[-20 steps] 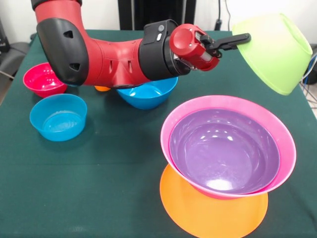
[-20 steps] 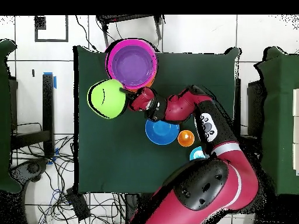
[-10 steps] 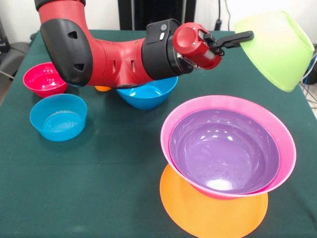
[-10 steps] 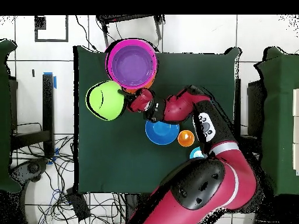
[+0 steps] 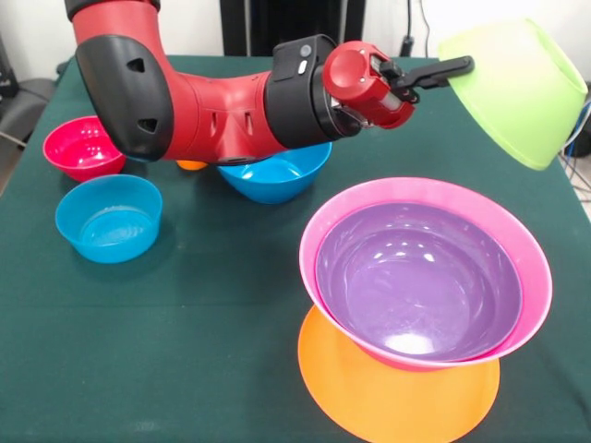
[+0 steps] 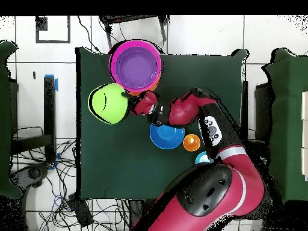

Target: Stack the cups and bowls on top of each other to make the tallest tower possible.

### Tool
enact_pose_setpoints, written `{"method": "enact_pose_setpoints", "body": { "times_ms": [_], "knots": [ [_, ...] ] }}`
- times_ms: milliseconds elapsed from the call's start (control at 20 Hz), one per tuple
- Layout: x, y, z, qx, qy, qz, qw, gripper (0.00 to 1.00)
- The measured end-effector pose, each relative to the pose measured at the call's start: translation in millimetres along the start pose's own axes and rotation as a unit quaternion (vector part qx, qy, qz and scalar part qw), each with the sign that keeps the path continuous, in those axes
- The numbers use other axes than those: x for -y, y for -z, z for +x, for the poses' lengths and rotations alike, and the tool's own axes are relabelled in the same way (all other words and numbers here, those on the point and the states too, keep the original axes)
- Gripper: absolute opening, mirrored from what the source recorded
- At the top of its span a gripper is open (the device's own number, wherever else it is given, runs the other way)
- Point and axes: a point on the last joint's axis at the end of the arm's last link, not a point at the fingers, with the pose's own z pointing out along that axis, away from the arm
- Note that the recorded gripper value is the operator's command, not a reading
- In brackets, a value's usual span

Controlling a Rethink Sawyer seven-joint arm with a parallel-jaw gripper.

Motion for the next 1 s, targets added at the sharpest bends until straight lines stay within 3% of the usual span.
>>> {"method": "enact_pose_setpoints", "body": {
  "times_ms": [1000],
  "knots": [
    [-12.8,-3.8,-2.3,-0.010,0.009,-0.024,0.9996,0.00]
  ]
}}
